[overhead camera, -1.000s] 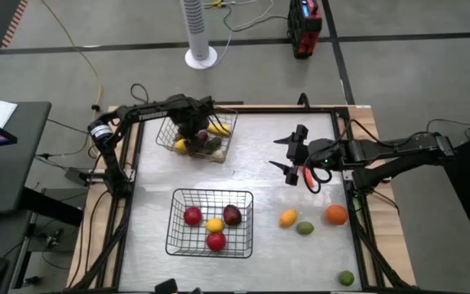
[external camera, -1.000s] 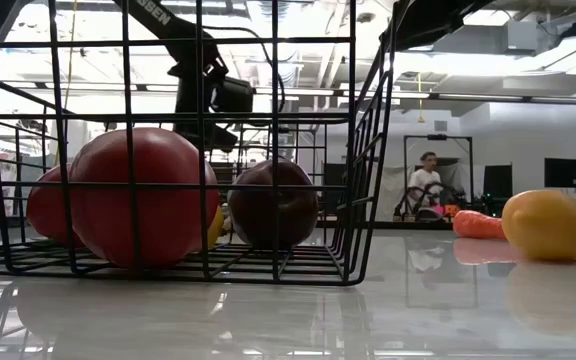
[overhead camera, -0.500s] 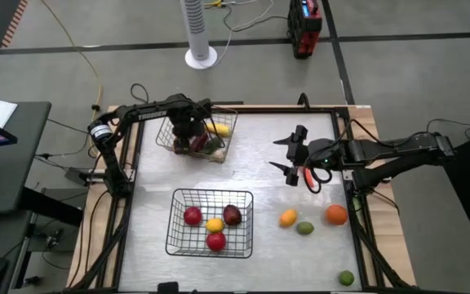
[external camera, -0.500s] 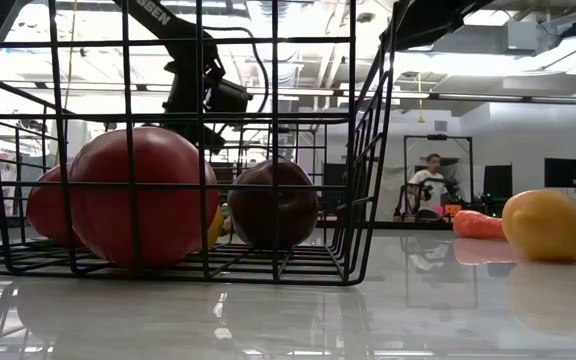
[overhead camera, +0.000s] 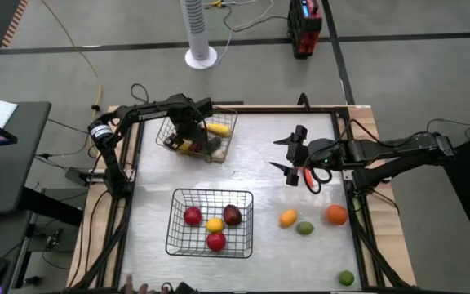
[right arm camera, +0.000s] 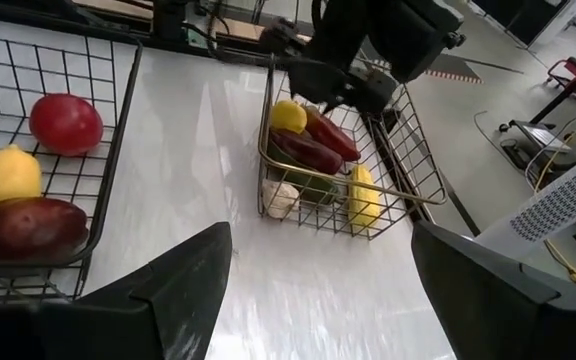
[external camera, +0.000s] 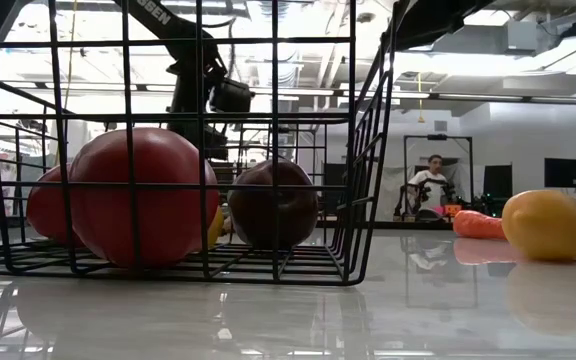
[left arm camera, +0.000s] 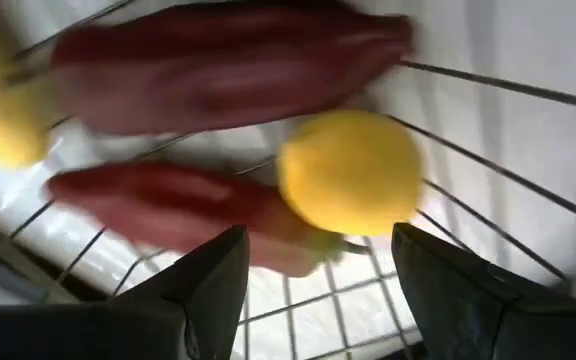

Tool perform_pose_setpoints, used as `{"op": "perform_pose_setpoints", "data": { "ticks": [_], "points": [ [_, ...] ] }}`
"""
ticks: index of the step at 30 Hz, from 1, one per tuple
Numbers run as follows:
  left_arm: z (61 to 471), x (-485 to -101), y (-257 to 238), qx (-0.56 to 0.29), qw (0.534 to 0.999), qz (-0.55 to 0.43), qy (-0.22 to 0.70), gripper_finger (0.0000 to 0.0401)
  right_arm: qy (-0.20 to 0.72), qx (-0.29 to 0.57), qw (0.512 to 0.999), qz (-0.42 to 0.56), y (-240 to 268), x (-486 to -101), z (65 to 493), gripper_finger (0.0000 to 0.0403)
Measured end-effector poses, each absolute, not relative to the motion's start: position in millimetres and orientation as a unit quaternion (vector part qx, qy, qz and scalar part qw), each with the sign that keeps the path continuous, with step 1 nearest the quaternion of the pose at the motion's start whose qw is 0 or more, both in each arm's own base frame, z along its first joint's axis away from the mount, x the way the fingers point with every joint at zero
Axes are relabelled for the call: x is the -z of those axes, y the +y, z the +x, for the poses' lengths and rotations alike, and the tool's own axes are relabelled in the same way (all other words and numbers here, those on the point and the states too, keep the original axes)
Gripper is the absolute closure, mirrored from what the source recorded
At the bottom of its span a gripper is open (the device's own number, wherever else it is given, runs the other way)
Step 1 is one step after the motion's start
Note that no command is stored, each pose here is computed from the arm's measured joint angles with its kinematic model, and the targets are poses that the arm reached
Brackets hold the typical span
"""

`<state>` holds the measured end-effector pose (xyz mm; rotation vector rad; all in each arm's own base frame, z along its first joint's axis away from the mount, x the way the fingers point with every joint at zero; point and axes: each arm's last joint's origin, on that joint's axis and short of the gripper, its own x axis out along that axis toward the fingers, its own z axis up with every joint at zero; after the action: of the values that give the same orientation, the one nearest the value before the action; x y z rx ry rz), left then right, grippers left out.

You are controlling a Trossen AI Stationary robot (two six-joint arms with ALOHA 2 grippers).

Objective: Sort produce into baskets
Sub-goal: Put the yellow lemon from top wire basket into the bottom wire basket

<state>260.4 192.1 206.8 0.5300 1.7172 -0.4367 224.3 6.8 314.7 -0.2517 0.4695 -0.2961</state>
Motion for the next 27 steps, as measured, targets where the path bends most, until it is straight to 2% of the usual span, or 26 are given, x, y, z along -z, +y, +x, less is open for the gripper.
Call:
{"op": "perform_pose_setpoints", "data": {
  "ticks": [5,8,12,19,27],
  "points": [
    [257.9,-207.5,183.7,0.256,0.571,0.247,0.740,0.0168,0.239,0.147,0.950,-0.137,4.4,-313.9,224.0,0.0066],
    [257.3,-207.6,182.4,0.275,0.570,0.249,0.733,0.0168,0.240,0.159,0.947,-0.143,-2.1,-314.3,224.3,0.0066],
    [259.2,-207.2,181.7,0.291,0.592,0.244,0.711,0.0168,0.239,0.180,0.943,-0.148,-13.1,-315.5,224.6,0.0066],
    [261.5,-206.1,185.5,0.257,0.664,0.176,0.680,0.0168,0.247,0.212,0.935,-0.141,-29.2,-315.0,222.8,0.0066],
    [243.9,-175.5,183.2,0.304,0.626,0.199,0.690,0.0168,0.246,0.176,0.945,-0.125,-31.6,-314.3,223.2,0.0066]
  ]
}}
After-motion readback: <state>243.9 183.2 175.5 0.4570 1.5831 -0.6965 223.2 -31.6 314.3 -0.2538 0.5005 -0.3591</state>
